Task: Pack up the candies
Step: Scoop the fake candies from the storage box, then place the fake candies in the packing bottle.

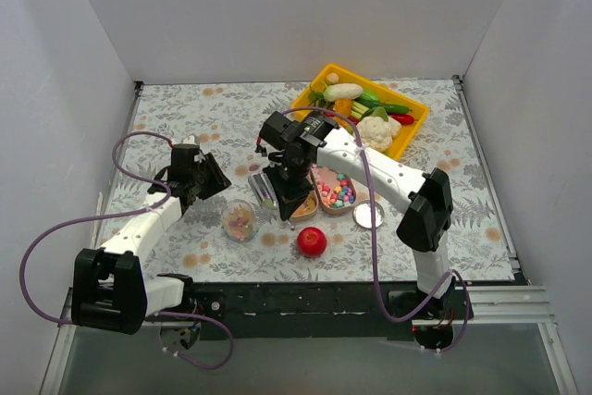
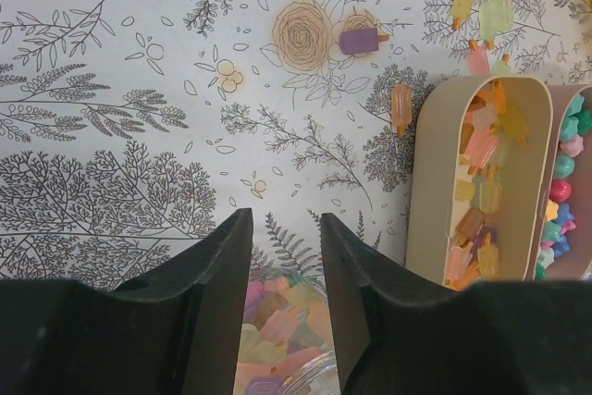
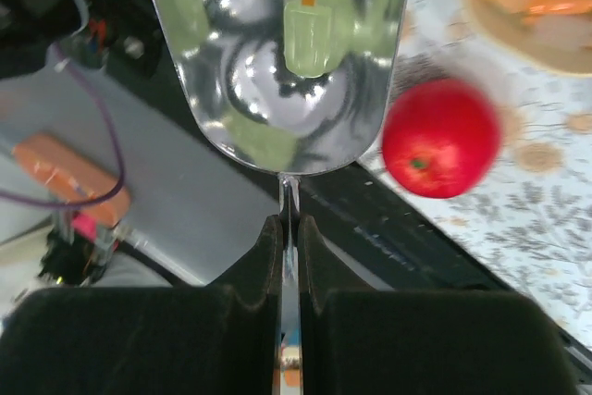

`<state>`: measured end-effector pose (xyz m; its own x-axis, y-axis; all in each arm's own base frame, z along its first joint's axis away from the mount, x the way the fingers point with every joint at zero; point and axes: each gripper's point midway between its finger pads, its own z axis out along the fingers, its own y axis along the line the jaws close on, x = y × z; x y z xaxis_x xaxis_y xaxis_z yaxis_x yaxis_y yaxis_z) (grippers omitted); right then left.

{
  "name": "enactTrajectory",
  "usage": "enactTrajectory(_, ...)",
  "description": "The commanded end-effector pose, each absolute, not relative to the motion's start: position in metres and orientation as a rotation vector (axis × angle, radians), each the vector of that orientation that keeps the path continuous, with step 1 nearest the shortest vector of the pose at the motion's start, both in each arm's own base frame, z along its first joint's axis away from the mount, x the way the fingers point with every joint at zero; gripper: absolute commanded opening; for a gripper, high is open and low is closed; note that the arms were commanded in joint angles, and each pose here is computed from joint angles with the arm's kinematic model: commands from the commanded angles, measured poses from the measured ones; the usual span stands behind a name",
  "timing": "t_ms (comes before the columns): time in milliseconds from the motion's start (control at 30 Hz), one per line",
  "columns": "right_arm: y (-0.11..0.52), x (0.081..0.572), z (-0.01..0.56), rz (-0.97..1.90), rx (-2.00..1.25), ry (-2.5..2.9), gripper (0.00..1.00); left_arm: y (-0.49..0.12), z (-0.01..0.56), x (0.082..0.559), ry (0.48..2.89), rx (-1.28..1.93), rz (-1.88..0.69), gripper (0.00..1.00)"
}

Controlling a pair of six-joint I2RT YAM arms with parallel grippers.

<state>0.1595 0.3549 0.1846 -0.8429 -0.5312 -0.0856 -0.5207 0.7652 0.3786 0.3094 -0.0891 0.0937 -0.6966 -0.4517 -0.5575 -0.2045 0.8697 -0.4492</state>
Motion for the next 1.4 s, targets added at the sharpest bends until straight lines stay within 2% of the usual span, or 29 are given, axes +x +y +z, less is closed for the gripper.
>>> enactTrajectory(0,0.365,0.120,0.224,-0.866,0.846,-2.733,0.01,-0.090,0.114,0.317,2.297,-0.455,-0.470,0.35)
enactTrajectory(733,0.395,0.072,0.236,-1.079,0.680,-2.230,0.01,-0.085,0.113,0.324,2.290,-0.456,-0.435,0.35)
enactTrajectory(1067,0.399,0.065,0.227,-1.079,0.569,-2.077,0.01,-0.084,0.113,0.325,2.292,-0.458,-0.419,0.35)
enactTrajectory(1367,0.409,0.066,0.243,-1.157,0.477,-1.933,0.01,-0.082,0.114,0.325,2.291,-0.461,-0.406,0.35)
